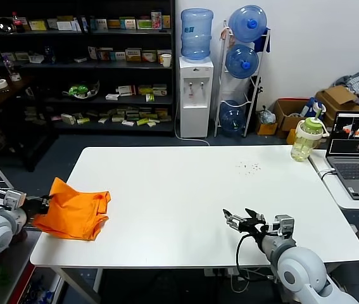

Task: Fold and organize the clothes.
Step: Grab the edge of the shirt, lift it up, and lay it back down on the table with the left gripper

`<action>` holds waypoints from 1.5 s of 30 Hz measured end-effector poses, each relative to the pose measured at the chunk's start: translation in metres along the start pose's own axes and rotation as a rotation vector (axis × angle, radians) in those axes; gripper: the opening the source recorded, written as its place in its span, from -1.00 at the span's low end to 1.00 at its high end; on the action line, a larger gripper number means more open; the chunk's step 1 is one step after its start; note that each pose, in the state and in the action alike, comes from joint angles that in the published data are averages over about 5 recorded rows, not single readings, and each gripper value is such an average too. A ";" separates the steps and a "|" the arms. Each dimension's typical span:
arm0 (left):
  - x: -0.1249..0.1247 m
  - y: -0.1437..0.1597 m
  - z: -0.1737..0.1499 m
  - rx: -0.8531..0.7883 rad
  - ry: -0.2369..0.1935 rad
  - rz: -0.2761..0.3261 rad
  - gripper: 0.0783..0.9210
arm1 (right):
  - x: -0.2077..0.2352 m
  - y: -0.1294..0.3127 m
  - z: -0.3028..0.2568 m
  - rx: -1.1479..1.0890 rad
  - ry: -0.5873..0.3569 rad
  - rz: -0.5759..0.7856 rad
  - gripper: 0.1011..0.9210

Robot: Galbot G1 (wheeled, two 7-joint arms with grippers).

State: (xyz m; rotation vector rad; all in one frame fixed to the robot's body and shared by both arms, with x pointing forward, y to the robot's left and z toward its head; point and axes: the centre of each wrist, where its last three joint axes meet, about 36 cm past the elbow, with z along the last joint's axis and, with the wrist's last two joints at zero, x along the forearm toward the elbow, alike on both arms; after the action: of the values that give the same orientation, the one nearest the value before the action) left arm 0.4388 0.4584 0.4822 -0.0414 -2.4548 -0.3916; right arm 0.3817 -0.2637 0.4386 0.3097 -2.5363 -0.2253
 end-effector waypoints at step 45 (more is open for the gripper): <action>-0.030 -0.435 -0.192 0.432 0.112 0.540 -0.67 | 0.022 -0.021 0.012 -0.019 -0.010 0.095 0.76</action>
State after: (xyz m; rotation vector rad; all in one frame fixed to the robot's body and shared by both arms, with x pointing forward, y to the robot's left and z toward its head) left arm 0.5223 -0.0104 0.4912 -0.4712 -2.2496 0.3595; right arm 0.3602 -0.2887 0.4354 0.1811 -2.5494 -0.2147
